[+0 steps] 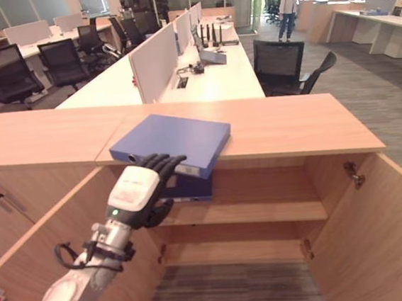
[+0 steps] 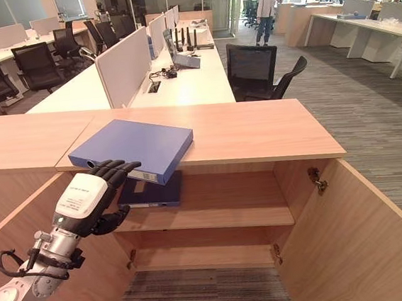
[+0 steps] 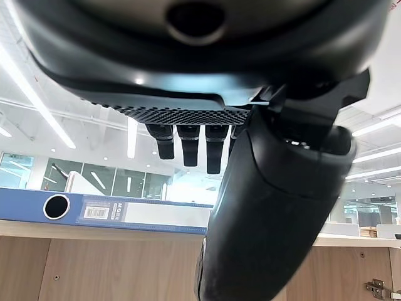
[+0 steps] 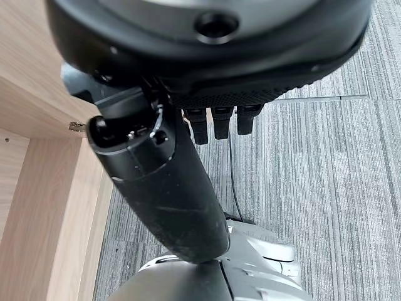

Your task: Put the empty folder in the office cabinet

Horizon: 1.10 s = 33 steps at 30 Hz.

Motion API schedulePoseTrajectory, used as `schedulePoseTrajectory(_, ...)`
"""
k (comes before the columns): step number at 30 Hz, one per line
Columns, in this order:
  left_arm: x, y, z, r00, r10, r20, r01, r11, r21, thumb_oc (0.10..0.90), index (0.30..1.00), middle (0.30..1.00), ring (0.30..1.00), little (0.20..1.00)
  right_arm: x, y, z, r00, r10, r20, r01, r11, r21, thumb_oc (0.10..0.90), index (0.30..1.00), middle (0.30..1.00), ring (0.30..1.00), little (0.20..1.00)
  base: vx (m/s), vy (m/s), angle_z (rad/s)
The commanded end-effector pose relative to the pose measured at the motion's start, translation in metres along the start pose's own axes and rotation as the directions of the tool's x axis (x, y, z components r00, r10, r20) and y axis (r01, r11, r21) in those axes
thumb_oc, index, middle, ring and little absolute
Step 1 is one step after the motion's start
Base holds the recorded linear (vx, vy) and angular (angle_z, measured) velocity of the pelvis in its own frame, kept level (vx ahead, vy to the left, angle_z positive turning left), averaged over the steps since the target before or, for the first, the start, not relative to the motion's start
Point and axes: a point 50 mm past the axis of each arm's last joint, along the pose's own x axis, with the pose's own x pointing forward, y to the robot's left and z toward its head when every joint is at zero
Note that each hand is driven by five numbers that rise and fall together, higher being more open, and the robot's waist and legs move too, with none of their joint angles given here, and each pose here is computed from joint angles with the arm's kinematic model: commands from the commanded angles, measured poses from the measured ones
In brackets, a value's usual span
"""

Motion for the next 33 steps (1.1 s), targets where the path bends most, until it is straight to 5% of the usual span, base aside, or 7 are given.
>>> schedulePoseTrajectory(1,0.040,0.050,0.001,0.956,0.278,0.088,-0.285,0.955,0.084,0.800,0.900,0.900,0.900,0.900,0.000,0.006,0.040,0.994,0.012,0.108,-0.010,1.000,-0.021,0.800,0.900,0.900,0.900,0.900,0.04,0.005,-0.03)
schedulePoseTrajectory(33,0.063,0.057,0.004,0.936,0.333,0.116,-0.347,0.930,0.125,0.800,0.900,0.900,0.900,0.900,-0.001,0.011,0.043,0.991,0.026,0.133,-0.020,0.999,-0.046,0.800,0.900,0.900,0.900,0.900,0.00,-0.001,-0.02)
